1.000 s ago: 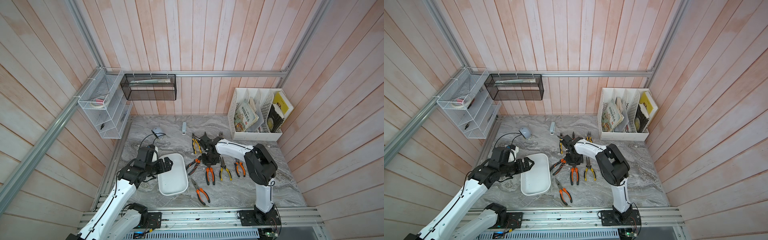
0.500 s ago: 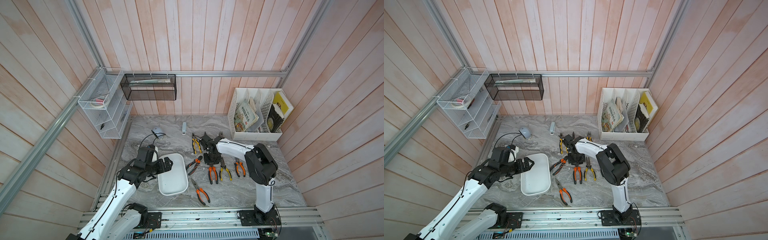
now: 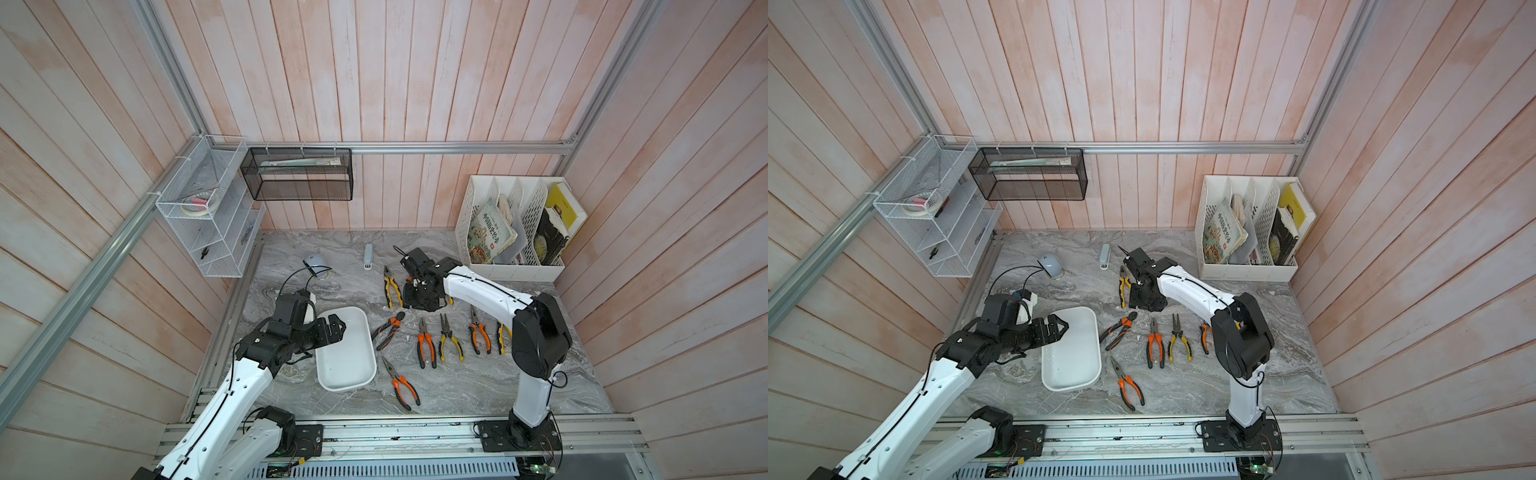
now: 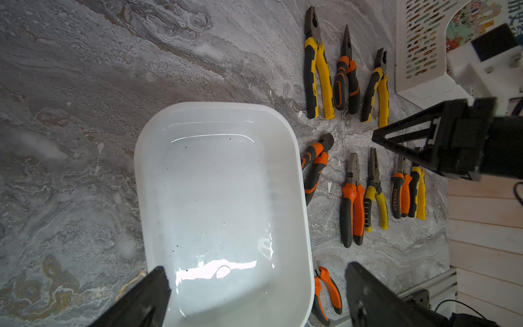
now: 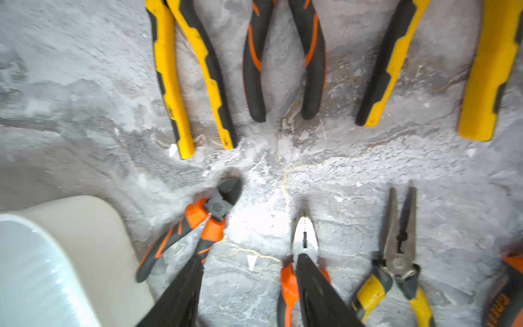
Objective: Take the pliers out of the storage box
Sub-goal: Adjust the pliers at the center of the board.
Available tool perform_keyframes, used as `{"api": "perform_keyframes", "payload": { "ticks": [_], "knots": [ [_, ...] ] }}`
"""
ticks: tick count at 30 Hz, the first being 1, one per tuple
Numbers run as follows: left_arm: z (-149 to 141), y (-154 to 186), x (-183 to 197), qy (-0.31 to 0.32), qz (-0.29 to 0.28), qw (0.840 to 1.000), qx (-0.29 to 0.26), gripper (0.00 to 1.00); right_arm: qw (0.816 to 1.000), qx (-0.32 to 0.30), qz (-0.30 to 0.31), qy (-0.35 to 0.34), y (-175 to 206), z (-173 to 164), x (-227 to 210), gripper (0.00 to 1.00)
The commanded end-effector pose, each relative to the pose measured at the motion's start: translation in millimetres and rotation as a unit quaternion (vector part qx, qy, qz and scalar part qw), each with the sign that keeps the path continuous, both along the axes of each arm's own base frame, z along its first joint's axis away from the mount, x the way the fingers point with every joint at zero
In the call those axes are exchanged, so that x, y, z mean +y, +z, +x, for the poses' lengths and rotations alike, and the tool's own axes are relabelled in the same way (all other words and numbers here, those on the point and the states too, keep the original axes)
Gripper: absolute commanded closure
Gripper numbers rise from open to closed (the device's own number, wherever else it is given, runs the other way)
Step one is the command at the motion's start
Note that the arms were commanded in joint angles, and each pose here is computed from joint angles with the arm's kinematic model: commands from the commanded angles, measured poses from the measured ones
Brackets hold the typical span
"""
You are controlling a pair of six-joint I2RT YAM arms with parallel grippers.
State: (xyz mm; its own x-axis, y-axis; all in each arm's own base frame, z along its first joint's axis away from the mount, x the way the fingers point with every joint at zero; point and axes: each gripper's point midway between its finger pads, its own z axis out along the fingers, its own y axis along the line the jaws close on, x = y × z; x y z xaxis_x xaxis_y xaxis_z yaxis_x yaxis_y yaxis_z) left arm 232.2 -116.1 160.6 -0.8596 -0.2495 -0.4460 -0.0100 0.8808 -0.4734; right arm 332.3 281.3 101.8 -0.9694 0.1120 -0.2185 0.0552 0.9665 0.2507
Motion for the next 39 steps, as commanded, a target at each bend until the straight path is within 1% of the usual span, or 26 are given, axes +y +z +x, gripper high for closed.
{"api": "perform_keyframes", "payload": {
  "ticks": [1, 2, 3, 4, 6, 11, 16, 21, 25, 30, 33, 35, 38, 39],
  "knots": [
    [4, 3, 3, 0.001, 0.005, 1.0, -0.016, 0.0, 0.996, 0.025, 0.065, -0.049, -3, -5, 29, 0.18],
    [4, 4, 3, 0.001, 0.004, 1.0, -0.02, 0.0, 0.996, 0.033, 0.068, -0.051, -7, -7, 37, 0.08],
    [4, 6, 2, 0.0, 0.003, 1.0, -0.024, 0.0, 0.996, 0.038, 0.065, -0.052, -10, -9, 41, 0.07],
    [3, 7, 2, 0.0, 0.002, 1.0, -0.027, 0.0, 0.996, 0.04, 0.056, -0.053, -13, -11, 45, 0.02],
    [3, 10, 2, -0.001, -0.001, 0.999, -0.033, 0.0, 0.997, 0.041, 0.034, -0.065, -17, -14, 43, 0.02],
    [2, 14, 0, -0.008, -0.008, 0.999, -0.045, 0.0, 0.993, 0.049, 0.006, -0.106, -26, -24, 38, 0.02],
    [1, 16, -3, -0.018, -0.015, 0.998, -0.05, 0.0, 0.989, 0.068, -0.009, -0.132, -39, -35, 41, 0.05],
    [1, 20, -5, -0.023, -0.022, 0.998, -0.06, 0.0, 0.986, 0.087, -0.004, -0.143, -56, -46, 54, 0.08],
    [0, 21, -6, -0.028, -0.024, 0.997, -0.061, 0.0, 0.985, 0.095, 0.01, -0.146, -68, -46, 69, 0.09],
    [0, 22, -6, -0.029, -0.025, 0.997, -0.063, 0.0, 0.984, 0.11, -0.014, -0.142, -85, -48, 69, 0.12],
    [0, 22, -6, -0.028, -0.025, 0.997, -0.062, 0.0, 0.983, 0.112, -0.035, -0.143, -94, -54, 59, 0.15],
    [0, 21, -6, -0.028, -0.024, 0.997, -0.062, 0.0, 0.982, 0.114, -0.044, -0.142, -100, -61, 51, 0.19],
    [0, 20, -6, -0.026, -0.023, 0.998, -0.06, 0.0, 0.982, 0.116, -0.047, -0.143, -108, -72, 39, 0.27],
    [0, 20, -6, -0.026, -0.023, 0.998, -0.059, 0.0, 0.982, 0.116, -0.047, -0.144, -110, -75, 35, 0.32]
  ]
}}
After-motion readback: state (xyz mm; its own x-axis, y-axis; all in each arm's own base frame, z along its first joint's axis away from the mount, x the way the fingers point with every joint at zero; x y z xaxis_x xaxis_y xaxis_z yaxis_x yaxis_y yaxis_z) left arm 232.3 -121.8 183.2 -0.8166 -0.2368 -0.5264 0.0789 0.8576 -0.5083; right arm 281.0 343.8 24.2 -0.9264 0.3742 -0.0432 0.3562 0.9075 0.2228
